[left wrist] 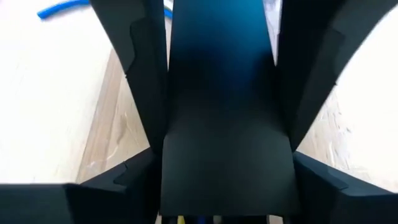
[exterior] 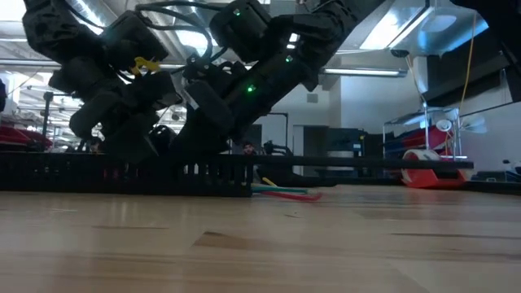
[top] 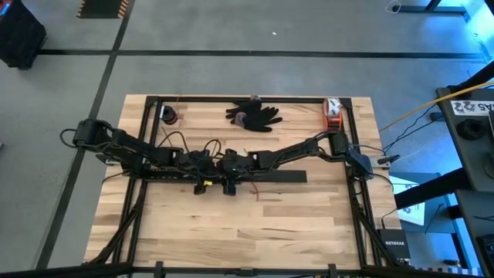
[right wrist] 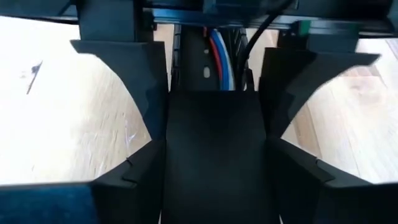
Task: Ziptie cables
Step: Close the black cable duct lid
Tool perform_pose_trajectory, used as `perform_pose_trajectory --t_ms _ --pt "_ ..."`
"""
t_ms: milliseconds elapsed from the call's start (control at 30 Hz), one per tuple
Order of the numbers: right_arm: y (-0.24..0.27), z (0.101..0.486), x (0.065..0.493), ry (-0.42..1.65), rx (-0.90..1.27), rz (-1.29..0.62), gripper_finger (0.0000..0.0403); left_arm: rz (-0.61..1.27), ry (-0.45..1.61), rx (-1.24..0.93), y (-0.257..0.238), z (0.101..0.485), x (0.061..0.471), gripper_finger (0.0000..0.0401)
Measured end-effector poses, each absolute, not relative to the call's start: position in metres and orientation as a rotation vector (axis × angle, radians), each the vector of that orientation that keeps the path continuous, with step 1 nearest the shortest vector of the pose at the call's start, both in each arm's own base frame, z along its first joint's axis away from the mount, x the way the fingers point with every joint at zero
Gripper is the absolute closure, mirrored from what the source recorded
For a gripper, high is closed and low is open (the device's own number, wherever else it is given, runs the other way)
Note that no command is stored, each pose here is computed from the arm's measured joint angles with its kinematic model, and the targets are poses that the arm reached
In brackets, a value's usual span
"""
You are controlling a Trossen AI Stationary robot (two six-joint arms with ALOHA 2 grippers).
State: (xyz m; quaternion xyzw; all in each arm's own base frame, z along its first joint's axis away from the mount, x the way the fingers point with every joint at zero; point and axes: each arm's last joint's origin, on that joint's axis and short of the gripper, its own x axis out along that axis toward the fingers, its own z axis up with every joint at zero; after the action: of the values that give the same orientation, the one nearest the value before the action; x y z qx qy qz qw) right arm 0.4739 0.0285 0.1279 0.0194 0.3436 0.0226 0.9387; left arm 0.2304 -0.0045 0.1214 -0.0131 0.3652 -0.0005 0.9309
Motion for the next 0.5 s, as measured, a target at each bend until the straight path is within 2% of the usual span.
perform_pose_trajectory --t_ms 200,367,500 --pt "0.028 0.127 0.473 0.731 0.053 0.024 0.0179 -0.018 0.848 -0.039 -0.005 0.133 0.237 0.0106" --pt "0.029 0.127 0.472 0.743 0.060 0.026 0.0179 -0.055 0.909 0.006 -0.005 0.154 0.233 0.0100" --pt "0.028 0.127 0.472 0.745 0.068 0.014 0.0179 -0.033 0.860 0.050 -0.004 0.177 0.225 0.0100"
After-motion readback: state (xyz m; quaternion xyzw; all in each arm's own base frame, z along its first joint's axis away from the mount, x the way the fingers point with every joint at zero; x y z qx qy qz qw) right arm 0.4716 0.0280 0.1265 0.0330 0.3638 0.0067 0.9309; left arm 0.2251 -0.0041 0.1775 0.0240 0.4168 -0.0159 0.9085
